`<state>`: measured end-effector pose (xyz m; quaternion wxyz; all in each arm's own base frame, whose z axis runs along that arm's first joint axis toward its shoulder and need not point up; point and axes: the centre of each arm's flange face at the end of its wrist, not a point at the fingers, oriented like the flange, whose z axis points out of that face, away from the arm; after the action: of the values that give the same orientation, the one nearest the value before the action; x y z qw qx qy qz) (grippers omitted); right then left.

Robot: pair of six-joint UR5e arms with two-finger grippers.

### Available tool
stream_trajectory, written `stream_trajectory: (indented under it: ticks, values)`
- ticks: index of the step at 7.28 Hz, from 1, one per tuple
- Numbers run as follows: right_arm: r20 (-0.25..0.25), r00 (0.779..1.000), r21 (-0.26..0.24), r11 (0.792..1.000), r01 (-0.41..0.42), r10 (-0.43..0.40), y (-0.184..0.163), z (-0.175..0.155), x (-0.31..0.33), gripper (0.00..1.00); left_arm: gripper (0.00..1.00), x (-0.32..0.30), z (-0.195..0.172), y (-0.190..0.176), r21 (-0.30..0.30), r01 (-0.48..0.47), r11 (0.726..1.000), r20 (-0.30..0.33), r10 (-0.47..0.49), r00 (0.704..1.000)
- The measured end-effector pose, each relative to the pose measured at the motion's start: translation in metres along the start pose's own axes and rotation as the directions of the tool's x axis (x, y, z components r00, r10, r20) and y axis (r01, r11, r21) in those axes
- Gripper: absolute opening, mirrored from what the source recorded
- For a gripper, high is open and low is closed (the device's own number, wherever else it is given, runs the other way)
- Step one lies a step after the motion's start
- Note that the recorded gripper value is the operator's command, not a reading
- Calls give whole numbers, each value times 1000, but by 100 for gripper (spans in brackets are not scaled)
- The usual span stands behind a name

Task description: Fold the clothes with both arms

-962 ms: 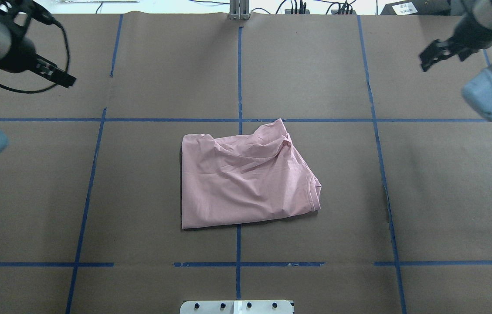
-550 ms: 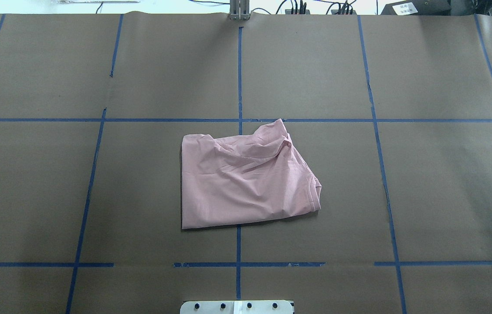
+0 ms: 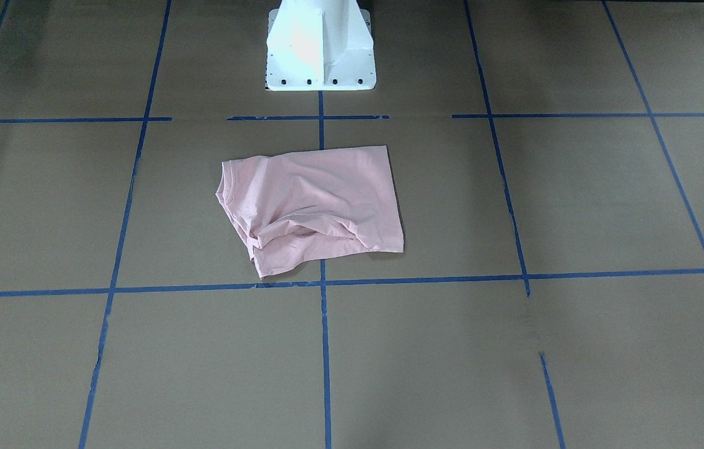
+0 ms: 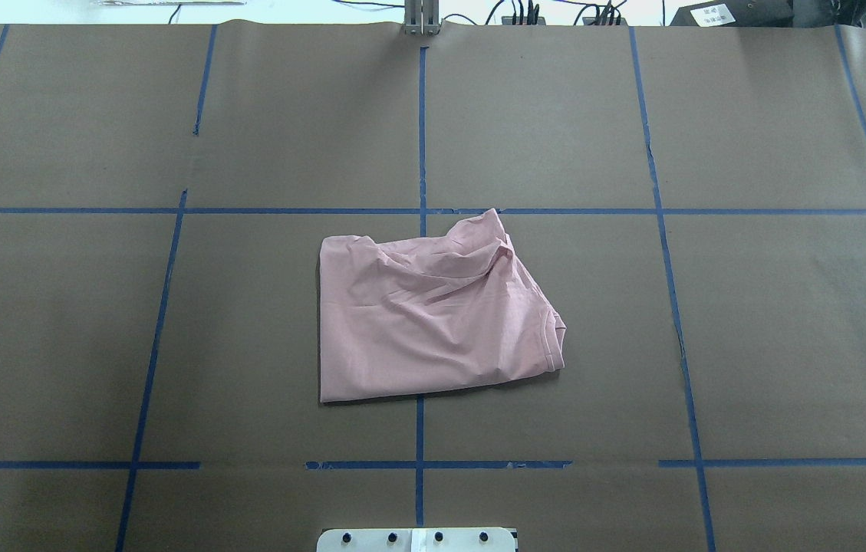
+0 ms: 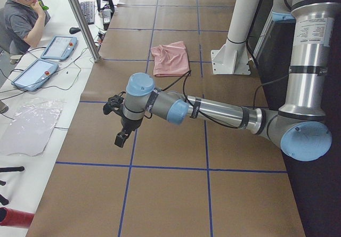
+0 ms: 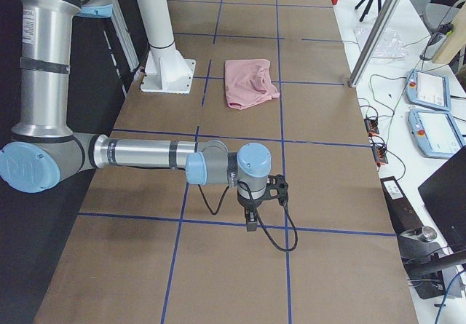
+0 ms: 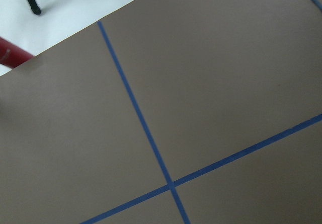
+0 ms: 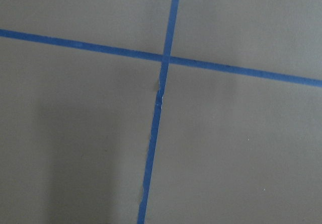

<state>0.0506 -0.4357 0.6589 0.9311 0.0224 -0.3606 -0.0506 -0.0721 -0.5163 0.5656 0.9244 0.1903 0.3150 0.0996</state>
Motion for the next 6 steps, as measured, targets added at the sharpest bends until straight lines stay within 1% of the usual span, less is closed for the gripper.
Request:
stream_trajectory:
  ticks: [1, 2, 3, 4, 5, 6]
  values:
    - [11, 1000, -7, 1000, -15, 15, 10, 4, 5, 100, 100, -13, 9, 20, -41, 61, 997, -58, -63, 996]
    - [16, 1000, -10, 1000, -25, 25, 16, 5, 8, 100, 100, -21, 21, 46, -87, 111, 990, -99, -119, 988]
    - [17, 999, -7, 999, -32, 32, 18, 4, 11, 100, 100, -27, 31, 71, -124, 143, 982, -115, -157, 981]
    - [19, 999, -1, 999, -38, 38, 19, 1, 13, 100, 100, -29, 37, 91, -146, 160, 976, -122, -178, 976]
    - [20, 999, 5, 999, -40, 40, 20, -1, 14, 100, 100, -29, 41, 102, -160, 170, 972, -127, -191, 973]
    - [21, 999, 9, 999, -41, 41, 19, -3, 14, 100, 100, -29, 43, 104, -167, 177, 970, -128, -199, 972]
